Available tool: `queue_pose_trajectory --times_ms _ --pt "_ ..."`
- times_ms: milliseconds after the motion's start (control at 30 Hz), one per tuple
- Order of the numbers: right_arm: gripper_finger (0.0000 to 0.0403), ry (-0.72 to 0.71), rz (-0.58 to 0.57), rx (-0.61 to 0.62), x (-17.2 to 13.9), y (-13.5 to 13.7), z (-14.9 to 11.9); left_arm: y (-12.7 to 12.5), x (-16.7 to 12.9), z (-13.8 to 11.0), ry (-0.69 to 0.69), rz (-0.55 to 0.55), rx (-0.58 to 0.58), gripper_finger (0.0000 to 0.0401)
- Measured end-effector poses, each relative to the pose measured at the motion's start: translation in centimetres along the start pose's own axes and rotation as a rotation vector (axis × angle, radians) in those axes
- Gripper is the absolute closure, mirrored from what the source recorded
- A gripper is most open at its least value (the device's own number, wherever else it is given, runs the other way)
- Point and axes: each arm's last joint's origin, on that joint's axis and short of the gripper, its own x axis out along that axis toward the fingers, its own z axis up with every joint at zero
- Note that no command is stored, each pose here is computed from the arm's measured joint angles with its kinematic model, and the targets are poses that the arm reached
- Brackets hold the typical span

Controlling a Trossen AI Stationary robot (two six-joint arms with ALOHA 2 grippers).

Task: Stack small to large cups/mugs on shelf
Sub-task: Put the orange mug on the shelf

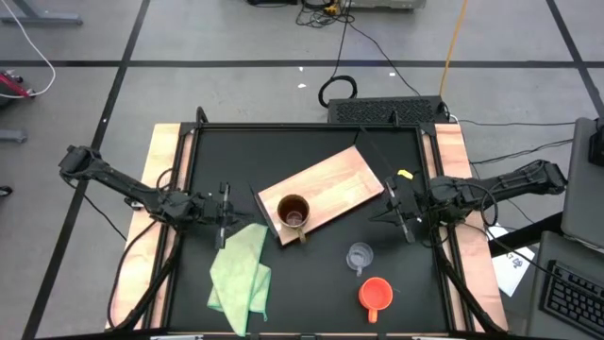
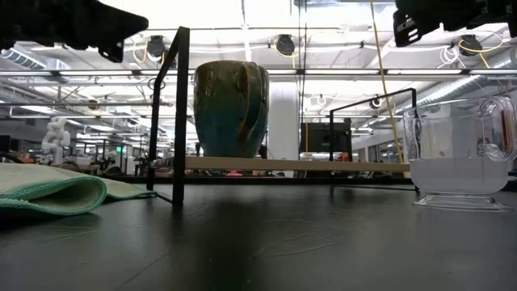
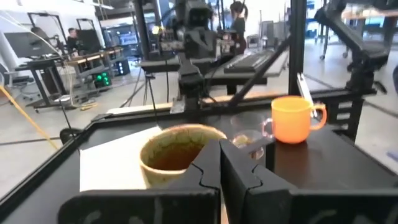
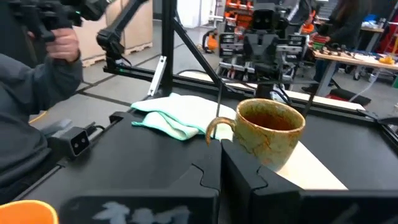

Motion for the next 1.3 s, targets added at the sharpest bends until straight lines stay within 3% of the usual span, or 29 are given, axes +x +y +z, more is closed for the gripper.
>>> queue_pose_trajectory --times_ms 200,333,567,1033,1300 --pt "0.0403 -0.012 0.046 -0.008 -0.2 0.7 0.2 0.3 -0.8 0.1 0.008 -0.002 -0.008 0.0401" --pt "0.0403 -0.014 0.071 -0.011 -0.2 1.1 0.2 0.3 -1.5 -1.4 0.026 -0.031 0.02 0.0401" --pt "0.0403 -0.021 0.101 -0.016 -0.2 1.5 0.3 0.6 -3.2 -4.1 -0.043 -0.023 -0.043 0.0401" --pt "0.0403 -0.056 0.142 -0.101 -0.2 2.2 0.5 0.7 -3.5 -4.0 -0.047 -0.052 -0.041 0.0401" --pt "0.0403 -0.089 0.198 -0.077 0.6 3.2 0.9 0.7 -3.5 -4.0 -0.047 -0.052 -0.036 0.0401"
